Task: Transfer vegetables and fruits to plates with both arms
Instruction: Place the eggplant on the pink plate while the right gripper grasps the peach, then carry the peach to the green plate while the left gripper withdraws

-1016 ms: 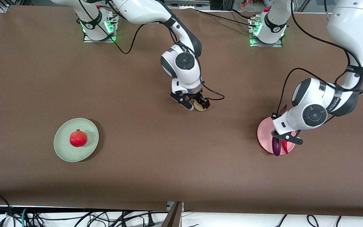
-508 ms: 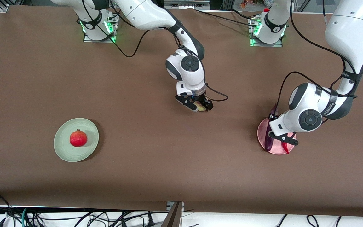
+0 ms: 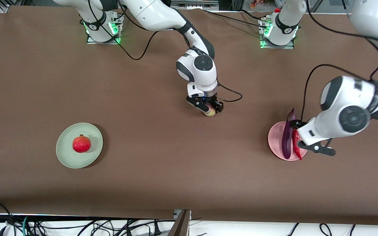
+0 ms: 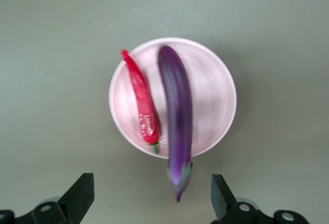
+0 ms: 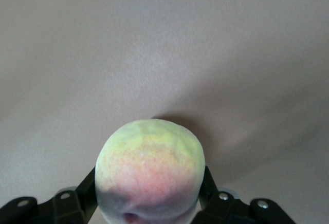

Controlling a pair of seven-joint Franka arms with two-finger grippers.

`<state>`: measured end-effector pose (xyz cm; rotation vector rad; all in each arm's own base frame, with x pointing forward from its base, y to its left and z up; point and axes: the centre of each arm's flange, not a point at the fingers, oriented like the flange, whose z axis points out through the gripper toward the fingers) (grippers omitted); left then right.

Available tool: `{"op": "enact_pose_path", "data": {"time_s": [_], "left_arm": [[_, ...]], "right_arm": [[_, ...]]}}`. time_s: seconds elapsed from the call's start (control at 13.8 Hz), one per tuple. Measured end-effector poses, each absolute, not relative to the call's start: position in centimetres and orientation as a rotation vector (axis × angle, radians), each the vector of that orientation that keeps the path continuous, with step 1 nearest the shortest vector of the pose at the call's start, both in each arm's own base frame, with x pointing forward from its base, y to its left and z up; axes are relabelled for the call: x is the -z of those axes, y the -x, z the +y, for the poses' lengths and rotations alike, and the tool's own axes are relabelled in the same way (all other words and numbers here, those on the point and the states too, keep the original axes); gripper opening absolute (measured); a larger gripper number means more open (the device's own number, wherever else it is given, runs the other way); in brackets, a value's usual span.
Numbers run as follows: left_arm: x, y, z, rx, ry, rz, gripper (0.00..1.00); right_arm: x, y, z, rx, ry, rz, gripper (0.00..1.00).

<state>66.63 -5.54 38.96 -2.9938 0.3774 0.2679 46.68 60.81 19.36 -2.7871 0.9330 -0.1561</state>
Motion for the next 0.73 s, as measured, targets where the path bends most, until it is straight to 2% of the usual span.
{"op": "enact_pose_path", "data": {"time_s": [0.15, 0.29, 0.51, 0.73], "left_arm": [[-45.0, -66.4, -5.3, -0.230, 3.019, 0.325, 1.00], [-50.1, -66.0, -4.4, -0.229, 3.038, 0.275, 1.00], [-56.0, -64.8, -3.5, -0.191, 3.043, 0.226, 1.00], [-59.6, -62.8, -4.3, -0.142, 3.063, 0.212, 1.00]], "right_arm": [[-20.6, -49.0, 59.1, 0.162, 2.830, 0.944, 0.78], [-24.4, -53.0, 55.4, 0.133, 2.907, 0.885, 0.78], [-30.4, -57.9, 47.1, -0.024, 3.082, 0.687, 0.78], [-33.4, -62.6, 35.7, -0.144, 3.170, 0.397, 0.78]]}}
